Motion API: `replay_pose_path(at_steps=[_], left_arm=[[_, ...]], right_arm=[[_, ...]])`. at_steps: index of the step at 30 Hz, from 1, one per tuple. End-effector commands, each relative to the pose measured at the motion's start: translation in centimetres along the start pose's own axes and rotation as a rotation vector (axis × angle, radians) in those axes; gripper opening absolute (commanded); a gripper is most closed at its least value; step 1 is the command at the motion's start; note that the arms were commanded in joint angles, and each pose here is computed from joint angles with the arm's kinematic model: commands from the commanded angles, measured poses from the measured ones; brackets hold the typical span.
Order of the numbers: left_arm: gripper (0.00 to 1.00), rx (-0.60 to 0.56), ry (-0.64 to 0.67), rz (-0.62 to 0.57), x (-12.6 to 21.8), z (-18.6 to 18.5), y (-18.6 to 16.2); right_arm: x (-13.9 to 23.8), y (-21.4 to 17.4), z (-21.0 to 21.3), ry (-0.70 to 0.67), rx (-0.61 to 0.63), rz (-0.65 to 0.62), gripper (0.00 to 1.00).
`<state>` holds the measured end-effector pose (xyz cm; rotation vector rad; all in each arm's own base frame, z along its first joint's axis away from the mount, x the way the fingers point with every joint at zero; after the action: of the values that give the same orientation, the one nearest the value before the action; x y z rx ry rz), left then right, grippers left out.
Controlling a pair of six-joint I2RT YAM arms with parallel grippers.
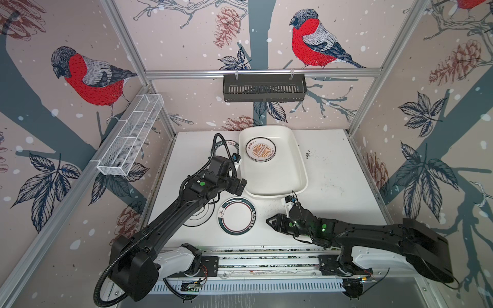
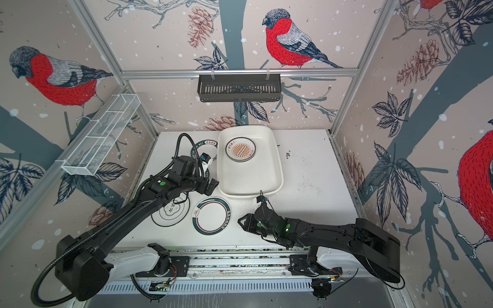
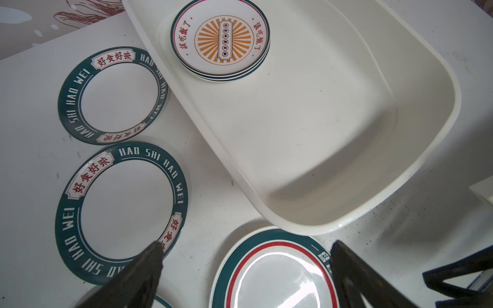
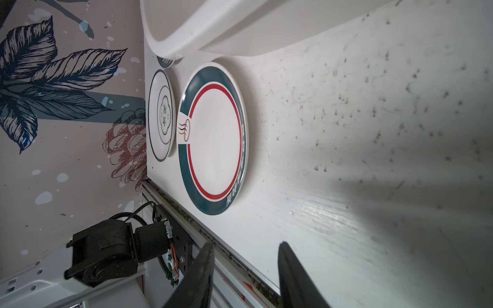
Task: Place the plates into the plastic bin on the countertop
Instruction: 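Lower the right gripper to the green-and-red-rimmed plate edge while the left gripper rises, then close the right gripper on the near edge of the green-and-red-rimmed plate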
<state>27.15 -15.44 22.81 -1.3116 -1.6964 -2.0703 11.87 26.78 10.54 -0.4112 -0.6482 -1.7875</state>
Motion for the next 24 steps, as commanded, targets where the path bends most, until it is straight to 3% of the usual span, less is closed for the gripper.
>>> replay_pose_path(at_steps=[1,24], left_arm=[[0.97,0.062,-0.016,-0.084,0.9,0.3,1.8],[0.97,0.063,-0.061,-0.164,3.8,0.0,3.5]], right_arm=[[-0.5,0.5,1.3,0.071,-0.084,-0.071,0.41],[-7.1,-1.1,1.5,0.190,-0.237,-0.056,0.34]])
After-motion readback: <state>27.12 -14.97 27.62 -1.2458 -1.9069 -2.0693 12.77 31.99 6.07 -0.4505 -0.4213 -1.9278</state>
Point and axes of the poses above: each gripper's point midway between its finger pads, its own x axis back along the fingers, its own z axis along the line the jaws close on, y = z × x, the point moved 5 cm from there along x, back along the fingers, and after that the axes turned 1 degree about -x, right-handed, at the moved point
